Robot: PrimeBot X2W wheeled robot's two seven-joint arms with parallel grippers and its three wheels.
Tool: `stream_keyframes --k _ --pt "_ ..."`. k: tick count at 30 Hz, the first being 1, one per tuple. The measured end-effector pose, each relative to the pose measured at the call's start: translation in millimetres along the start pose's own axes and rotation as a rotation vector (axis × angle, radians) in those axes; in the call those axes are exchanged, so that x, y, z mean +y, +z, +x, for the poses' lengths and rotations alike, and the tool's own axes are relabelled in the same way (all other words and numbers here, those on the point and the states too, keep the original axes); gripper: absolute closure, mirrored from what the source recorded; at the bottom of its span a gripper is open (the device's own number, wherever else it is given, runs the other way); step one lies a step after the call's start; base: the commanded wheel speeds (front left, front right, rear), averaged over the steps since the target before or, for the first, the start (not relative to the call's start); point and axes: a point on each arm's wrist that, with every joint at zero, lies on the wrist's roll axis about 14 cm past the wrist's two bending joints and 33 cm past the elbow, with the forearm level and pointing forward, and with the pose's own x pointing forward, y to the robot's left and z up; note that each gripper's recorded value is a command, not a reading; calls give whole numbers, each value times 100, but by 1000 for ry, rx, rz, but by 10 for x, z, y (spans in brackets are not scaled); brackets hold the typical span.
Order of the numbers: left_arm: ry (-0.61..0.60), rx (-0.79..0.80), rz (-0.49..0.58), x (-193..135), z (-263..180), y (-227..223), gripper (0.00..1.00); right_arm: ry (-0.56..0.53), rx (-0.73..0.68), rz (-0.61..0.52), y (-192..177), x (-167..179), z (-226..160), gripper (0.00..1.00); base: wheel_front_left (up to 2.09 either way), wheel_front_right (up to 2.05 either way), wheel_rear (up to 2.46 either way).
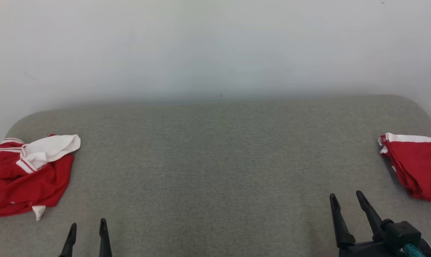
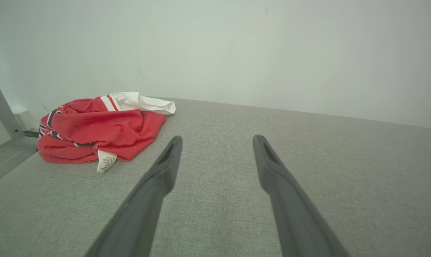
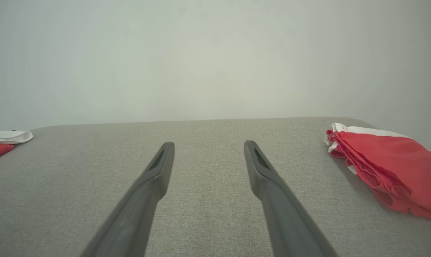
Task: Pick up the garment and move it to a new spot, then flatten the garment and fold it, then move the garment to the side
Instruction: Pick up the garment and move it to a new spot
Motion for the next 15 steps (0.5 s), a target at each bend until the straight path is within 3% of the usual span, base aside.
stream_keyframes --k 15 --pt "213 -5 26 663 -472 27 0 209 26 31 -96 735 315 0 0 0 0"
